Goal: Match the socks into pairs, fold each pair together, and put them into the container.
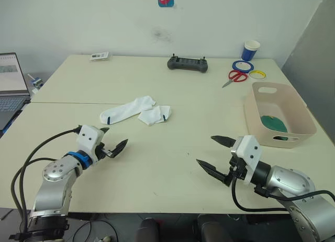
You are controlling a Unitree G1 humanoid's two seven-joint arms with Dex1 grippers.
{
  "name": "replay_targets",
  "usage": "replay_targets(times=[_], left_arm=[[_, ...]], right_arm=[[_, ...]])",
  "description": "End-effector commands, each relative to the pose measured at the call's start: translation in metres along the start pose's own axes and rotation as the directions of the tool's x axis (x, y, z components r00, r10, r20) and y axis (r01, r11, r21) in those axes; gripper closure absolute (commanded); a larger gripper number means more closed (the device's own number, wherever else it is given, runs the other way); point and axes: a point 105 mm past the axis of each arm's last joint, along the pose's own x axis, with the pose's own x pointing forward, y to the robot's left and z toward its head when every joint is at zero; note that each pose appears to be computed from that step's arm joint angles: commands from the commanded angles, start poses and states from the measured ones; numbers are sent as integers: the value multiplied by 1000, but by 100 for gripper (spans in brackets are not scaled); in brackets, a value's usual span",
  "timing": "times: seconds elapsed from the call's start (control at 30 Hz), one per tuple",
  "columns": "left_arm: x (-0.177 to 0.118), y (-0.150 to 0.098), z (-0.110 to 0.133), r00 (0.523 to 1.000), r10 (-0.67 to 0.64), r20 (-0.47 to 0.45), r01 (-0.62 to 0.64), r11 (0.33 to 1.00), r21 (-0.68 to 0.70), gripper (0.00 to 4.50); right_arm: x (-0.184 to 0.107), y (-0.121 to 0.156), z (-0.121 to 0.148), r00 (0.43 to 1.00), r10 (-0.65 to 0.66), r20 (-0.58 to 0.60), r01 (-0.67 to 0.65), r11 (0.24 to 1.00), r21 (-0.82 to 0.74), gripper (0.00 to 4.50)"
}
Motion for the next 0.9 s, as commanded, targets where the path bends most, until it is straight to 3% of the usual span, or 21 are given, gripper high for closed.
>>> replay_targets(times=[0.03, 0.2, 0.33, 0.5, 0.6, 0.9], left_arm=[[5, 23, 17, 997, 67, 42, -71, 993, 91, 0], [34, 51, 16, 993, 115, -37, -112, 992, 60, 0], [60, 54, 13, 990, 75, -118, -74, 997, 12, 0], [76, 63, 1, 963, 90, -254, -75, 995, 68, 0], [76, 69, -9, 936, 111, -333, -85, 992, 92, 65], [65, 69, -31, 886, 66, -459, -48, 998, 51, 344]], right_arm=[[3, 5, 17, 998, 19, 53, -17, 999, -37, 8], [11, 5, 26, 998, 36, 52, -32, 997, -76, 8], [16, 9, 36, 995, 80, 52, -75, 993, -89, 8], [17, 6, 52, 991, 107, 75, -99, 990, -102, 8], [16, 2, 55, 993, 92, 78, -83, 991, -105, 0], [15, 5, 50, 994, 75, 76, -68, 993, -92, 0]])
